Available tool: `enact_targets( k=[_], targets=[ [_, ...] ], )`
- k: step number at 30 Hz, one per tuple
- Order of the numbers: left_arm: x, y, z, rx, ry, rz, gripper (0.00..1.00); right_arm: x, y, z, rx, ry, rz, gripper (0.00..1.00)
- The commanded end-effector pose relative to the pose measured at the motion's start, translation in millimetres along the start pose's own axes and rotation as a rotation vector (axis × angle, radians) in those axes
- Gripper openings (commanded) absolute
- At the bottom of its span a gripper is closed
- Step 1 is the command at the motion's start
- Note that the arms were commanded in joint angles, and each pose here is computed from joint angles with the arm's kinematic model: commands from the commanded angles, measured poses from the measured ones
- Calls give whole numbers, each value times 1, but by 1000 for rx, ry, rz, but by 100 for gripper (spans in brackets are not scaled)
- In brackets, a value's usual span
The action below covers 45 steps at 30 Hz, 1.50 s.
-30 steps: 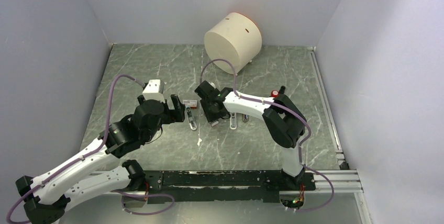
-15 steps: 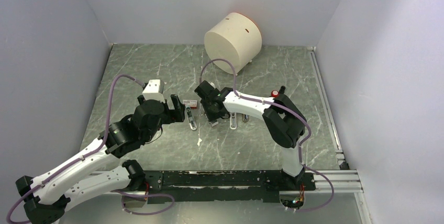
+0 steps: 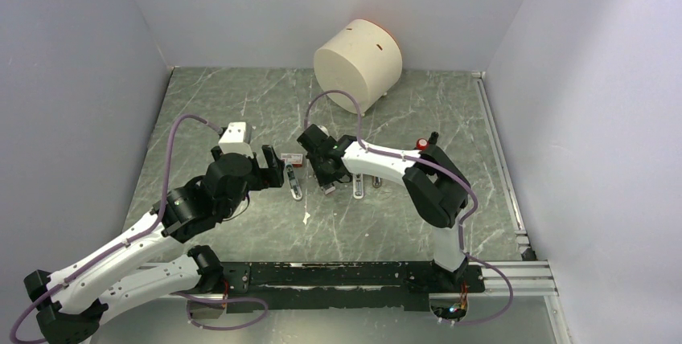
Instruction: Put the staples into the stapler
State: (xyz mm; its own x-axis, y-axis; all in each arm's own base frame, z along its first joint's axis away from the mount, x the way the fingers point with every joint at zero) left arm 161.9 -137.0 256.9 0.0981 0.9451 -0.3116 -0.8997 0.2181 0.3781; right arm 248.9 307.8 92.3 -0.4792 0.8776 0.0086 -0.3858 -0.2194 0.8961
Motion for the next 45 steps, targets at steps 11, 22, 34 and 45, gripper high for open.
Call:
enact_targets(
  k=[11,22,34,45],
  targets=[
    [3,0,2,-16,8,19,96,4,-4,5,-16,6,-6,40],
    [3,-1,2,-16,7,21,96,3,-8,3,-9,3,-20,39],
    [3,0,1,-15,7,21,96,2,-12,-1,5,-2,-30,42],
    [4,0,2,-18,9,21,96,3,-13,-1,6,-8,-26,35]
  ],
)
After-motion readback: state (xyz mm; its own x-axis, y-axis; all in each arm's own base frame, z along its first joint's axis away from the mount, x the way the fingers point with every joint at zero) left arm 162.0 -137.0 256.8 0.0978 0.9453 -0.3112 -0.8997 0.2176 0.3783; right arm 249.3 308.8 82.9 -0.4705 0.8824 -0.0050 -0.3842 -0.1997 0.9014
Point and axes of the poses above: each gripper's point midway between its finger pads, its own y axis back along the fingers, its own x axis along the line the jaws close on, z = x × y, the point moved 7 cm from there along y, back along the fingers, and after that the axes turned 2 degrees about y, right-handed, at the moved point
